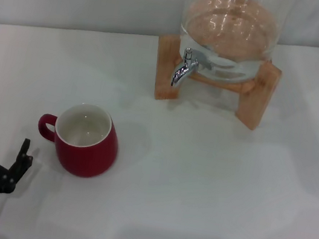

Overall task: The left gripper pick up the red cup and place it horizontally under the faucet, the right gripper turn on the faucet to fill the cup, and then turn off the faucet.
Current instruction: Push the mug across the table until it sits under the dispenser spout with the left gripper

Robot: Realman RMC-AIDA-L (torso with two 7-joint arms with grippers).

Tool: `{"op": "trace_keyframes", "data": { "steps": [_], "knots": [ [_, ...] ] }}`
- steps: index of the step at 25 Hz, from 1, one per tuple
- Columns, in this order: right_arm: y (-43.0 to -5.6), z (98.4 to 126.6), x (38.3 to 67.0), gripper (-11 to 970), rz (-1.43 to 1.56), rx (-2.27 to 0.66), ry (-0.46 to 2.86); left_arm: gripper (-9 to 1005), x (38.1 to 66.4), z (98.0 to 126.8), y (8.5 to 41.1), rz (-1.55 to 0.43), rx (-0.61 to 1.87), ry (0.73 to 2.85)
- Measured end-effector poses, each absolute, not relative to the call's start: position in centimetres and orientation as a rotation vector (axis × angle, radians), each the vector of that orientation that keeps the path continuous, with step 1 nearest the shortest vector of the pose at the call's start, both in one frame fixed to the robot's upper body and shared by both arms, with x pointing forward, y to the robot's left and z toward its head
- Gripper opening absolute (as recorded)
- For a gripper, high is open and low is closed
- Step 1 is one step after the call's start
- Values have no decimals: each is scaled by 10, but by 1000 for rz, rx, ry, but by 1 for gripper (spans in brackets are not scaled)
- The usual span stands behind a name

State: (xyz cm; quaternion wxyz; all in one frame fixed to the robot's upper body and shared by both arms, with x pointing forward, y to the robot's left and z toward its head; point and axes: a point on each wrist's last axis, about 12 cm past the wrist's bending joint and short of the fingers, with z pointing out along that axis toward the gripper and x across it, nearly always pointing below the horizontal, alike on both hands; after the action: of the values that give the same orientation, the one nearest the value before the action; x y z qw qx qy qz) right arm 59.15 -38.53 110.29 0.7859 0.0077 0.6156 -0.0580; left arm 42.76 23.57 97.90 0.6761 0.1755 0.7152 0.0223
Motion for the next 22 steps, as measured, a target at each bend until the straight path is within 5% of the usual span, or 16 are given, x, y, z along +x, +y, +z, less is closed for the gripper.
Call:
{"op": "trace_keyframes", "data": {
  "steps": [22],
  "knots": [
    [-384, 1101, 589, 675, -121, 21, 1325, 887, 447, 980, 234, 61, 480, 1613]
  ]
}}
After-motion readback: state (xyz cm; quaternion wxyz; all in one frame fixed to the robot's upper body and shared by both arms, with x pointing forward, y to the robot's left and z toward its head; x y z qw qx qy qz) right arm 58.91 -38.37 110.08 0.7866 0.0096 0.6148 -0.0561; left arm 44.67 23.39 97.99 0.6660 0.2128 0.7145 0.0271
